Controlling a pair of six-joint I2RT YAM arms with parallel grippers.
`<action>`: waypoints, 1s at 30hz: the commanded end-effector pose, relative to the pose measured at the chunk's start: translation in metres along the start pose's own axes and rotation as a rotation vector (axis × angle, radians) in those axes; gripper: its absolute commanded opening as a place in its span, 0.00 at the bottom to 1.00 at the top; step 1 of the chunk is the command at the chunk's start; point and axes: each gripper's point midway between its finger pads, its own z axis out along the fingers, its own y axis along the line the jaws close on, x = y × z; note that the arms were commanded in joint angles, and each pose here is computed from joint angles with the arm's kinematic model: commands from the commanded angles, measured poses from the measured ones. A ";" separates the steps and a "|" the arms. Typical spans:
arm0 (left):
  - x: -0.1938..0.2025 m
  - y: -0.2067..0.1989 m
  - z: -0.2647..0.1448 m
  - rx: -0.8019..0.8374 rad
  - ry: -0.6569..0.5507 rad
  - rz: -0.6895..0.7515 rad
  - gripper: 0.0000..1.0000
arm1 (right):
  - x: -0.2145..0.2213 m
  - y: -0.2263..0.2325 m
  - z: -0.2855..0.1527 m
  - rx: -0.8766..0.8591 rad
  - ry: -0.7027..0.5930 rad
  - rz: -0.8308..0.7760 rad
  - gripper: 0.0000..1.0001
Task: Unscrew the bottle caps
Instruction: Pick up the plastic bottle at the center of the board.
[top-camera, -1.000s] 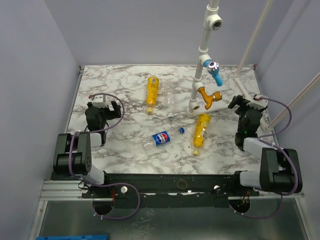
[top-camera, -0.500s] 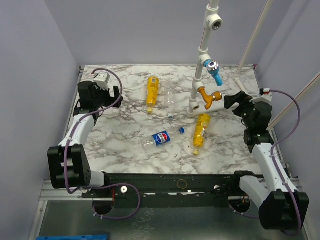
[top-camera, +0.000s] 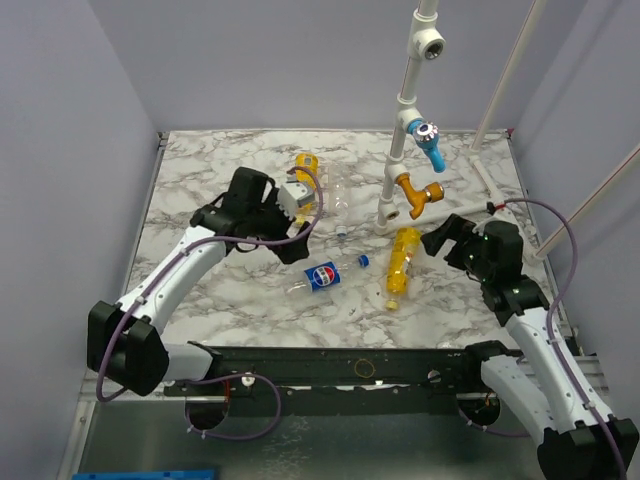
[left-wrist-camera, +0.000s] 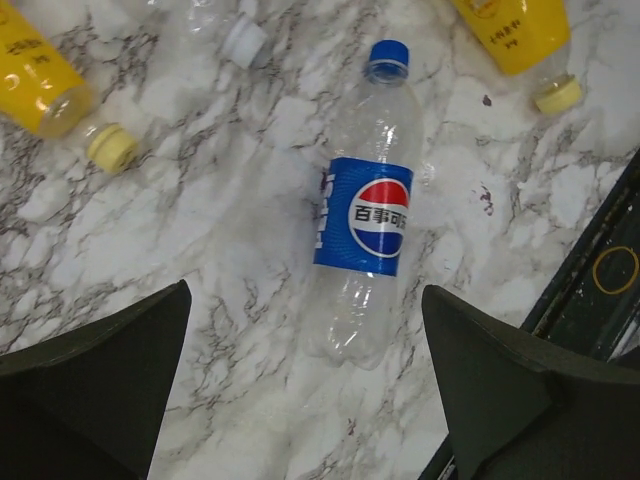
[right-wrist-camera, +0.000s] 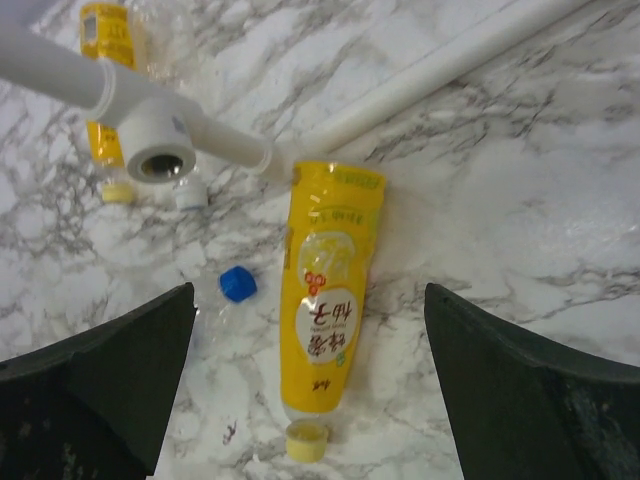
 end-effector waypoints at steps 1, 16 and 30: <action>0.016 -0.043 0.023 0.052 0.173 0.119 0.99 | 0.025 0.003 0.000 0.063 0.115 -0.011 1.00; 0.046 -0.049 0.111 -0.087 0.351 0.268 0.99 | 0.016 0.040 -0.029 -0.137 0.060 0.083 1.00; 0.116 -0.063 0.133 0.040 0.524 0.305 0.99 | 0.018 0.038 -0.037 -0.122 0.089 0.042 1.00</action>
